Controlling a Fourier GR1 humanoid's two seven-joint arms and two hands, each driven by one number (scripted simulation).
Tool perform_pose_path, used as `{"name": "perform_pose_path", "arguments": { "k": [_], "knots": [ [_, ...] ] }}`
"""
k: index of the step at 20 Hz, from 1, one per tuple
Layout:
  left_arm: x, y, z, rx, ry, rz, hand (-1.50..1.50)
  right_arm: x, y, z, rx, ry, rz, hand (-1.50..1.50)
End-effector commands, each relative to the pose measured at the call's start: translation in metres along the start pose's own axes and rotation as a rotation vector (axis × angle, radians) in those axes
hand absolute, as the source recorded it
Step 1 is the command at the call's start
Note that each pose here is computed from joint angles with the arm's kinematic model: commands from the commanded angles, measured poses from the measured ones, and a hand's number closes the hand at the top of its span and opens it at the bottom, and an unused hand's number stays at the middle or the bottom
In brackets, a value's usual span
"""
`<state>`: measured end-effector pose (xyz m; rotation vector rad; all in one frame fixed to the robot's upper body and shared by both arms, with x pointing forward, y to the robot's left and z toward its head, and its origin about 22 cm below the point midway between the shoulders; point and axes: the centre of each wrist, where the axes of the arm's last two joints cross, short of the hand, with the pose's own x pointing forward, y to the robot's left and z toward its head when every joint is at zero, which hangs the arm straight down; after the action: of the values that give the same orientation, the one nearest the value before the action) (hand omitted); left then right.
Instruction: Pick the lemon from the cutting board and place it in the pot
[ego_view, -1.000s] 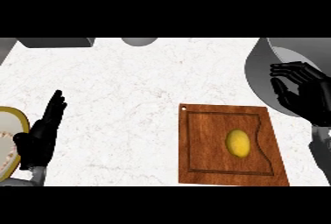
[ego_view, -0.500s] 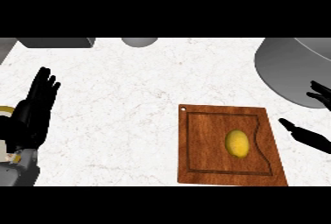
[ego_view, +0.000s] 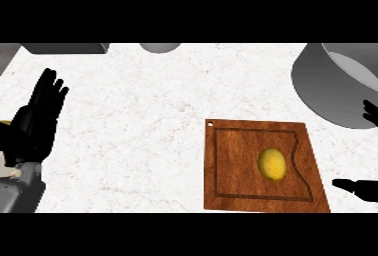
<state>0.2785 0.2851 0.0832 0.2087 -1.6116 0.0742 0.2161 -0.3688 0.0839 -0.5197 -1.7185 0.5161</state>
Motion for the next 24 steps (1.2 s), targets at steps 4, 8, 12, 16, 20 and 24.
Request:
{"name": "perform_pose_path", "arguments": {
  "k": [4, 8, 12, 16, 20, 24],
  "knots": [
    [0.003, -0.011, 0.003, -0.016, 0.001, 0.0, 0.0, 0.054, -0.006, -0.013, 0.323, 0.18, 0.246, -1.5],
    [-0.001, -0.017, -0.014, -0.021, -0.002, -0.008, 0.0, 0.085, 0.03, -0.012, 0.446, 0.237, 0.304, -1.5],
    [0.002, -0.013, -0.003, -0.019, -0.002, -0.008, 0.0, 0.098, 0.04, -0.029, 0.503, 0.316, 0.33, -1.5],
    [-0.002, 0.0, -0.003, -0.014, -0.016, -0.005, 0.0, 0.091, 0.079, -0.033, 0.508, 0.305, 0.269, -1.5],
    [-0.012, -0.005, 0.01, -0.01, 0.004, -0.003, 0.0, 0.084, 0.087, -0.015, 0.519, 0.321, 0.279, -1.5],
    [0.009, -0.012, 0.003, -0.015, -0.001, -0.004, 0.0, 0.103, 0.112, -0.029, 0.504, 0.378, 0.34, -1.5]
  ]
}}
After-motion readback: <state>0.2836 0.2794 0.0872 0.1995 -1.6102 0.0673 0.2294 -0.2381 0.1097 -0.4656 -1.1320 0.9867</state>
